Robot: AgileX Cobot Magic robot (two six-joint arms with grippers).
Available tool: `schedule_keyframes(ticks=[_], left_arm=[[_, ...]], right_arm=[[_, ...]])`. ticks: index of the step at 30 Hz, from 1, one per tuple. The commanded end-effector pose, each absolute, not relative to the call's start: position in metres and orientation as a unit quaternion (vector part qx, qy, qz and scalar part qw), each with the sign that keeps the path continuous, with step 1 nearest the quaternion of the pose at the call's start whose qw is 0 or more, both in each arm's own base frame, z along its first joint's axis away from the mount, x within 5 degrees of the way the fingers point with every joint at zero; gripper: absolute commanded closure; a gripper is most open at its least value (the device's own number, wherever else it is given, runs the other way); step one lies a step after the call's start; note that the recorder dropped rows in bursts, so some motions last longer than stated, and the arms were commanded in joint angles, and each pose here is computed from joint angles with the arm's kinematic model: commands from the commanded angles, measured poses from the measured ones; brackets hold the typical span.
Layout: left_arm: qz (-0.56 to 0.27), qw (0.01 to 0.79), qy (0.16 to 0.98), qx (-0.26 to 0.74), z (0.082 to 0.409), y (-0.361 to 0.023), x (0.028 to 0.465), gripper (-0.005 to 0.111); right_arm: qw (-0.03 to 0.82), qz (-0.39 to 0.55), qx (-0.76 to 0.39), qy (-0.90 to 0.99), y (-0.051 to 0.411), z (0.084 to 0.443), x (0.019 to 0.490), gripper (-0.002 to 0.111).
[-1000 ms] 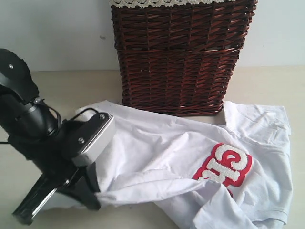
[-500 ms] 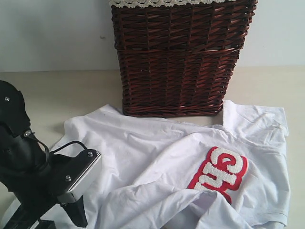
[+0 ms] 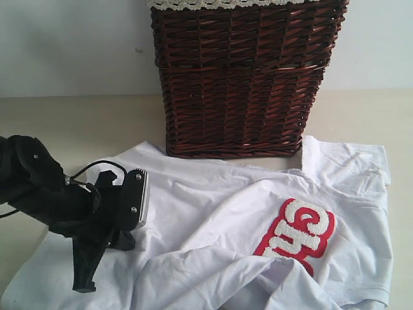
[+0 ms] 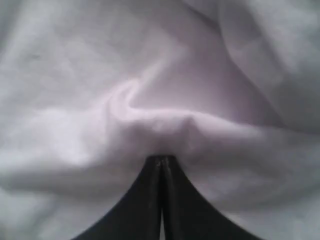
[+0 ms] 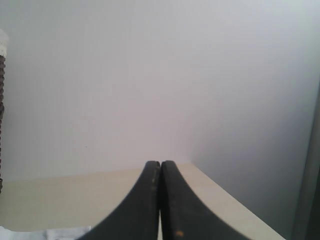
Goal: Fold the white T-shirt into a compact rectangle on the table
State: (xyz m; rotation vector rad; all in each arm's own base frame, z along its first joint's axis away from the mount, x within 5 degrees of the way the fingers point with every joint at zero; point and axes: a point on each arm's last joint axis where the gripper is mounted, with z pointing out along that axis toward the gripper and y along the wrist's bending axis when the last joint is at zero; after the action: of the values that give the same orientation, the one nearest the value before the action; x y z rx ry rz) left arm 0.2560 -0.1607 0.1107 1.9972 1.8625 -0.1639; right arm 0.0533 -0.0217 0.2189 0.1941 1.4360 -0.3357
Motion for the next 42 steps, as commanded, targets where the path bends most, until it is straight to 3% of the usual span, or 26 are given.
schedule_keyframes(ticks=[1, 10, 15, 19, 25, 29, 33, 38, 42], left_arm=[[0.006, 0.220, 0.597, 0.771, 0.103, -0.159, 0.267, 0.107], [-0.027, 0.202, 0.614, 0.762, 0.074, -0.174, 0.288, 0.107], [-0.028, 0.222, 0.650, 0.726, 0.075, -0.180, 0.300, 0.107], [-0.016, 0.280, 0.733, 0.620, 0.109, -0.175, 0.311, 0.107], [-0.059, 0.369, 0.796, 0.476, 0.194, -0.137, 0.316, 0.107], [-0.183, 0.300, 0.754, 0.555, 0.213, -0.110, 0.286, 0.107], [-0.250, 0.166, 0.638, 0.709, 0.194, -0.069, 0.245, 0.107], [-0.152, 0.183, 0.665, 0.708, 0.160, -0.039, 0.243, 0.100], [-0.107, 0.162, 0.670, 0.717, 0.139, -0.035, 0.248, 0.072]], right_arm=[[0.733, -0.154, 0.085, 0.657, -0.022, 0.217, 0.054, 0.108], [0.733, -0.154, 0.085, 0.657, -0.022, 0.217, 0.054, 0.108], [0.733, -0.154, 0.085, 0.657, -0.022, 0.217, 0.054, 0.108], [0.733, -0.154, 0.085, 0.657, -0.022, 0.217, 0.054, 0.108], [0.733, -0.154, 0.085, 0.657, -0.022, 0.217, 0.054, 0.108], [0.733, -0.154, 0.085, 0.657, -0.022, 0.217, 0.054, 0.108], [0.733, -0.154, 0.085, 0.657, -0.022, 0.217, 0.054, 0.108], [0.733, -0.154, 0.085, 0.657, -0.022, 0.217, 0.054, 0.108], [0.733, -0.154, 0.085, 0.657, -0.022, 0.217, 0.054, 0.108]])
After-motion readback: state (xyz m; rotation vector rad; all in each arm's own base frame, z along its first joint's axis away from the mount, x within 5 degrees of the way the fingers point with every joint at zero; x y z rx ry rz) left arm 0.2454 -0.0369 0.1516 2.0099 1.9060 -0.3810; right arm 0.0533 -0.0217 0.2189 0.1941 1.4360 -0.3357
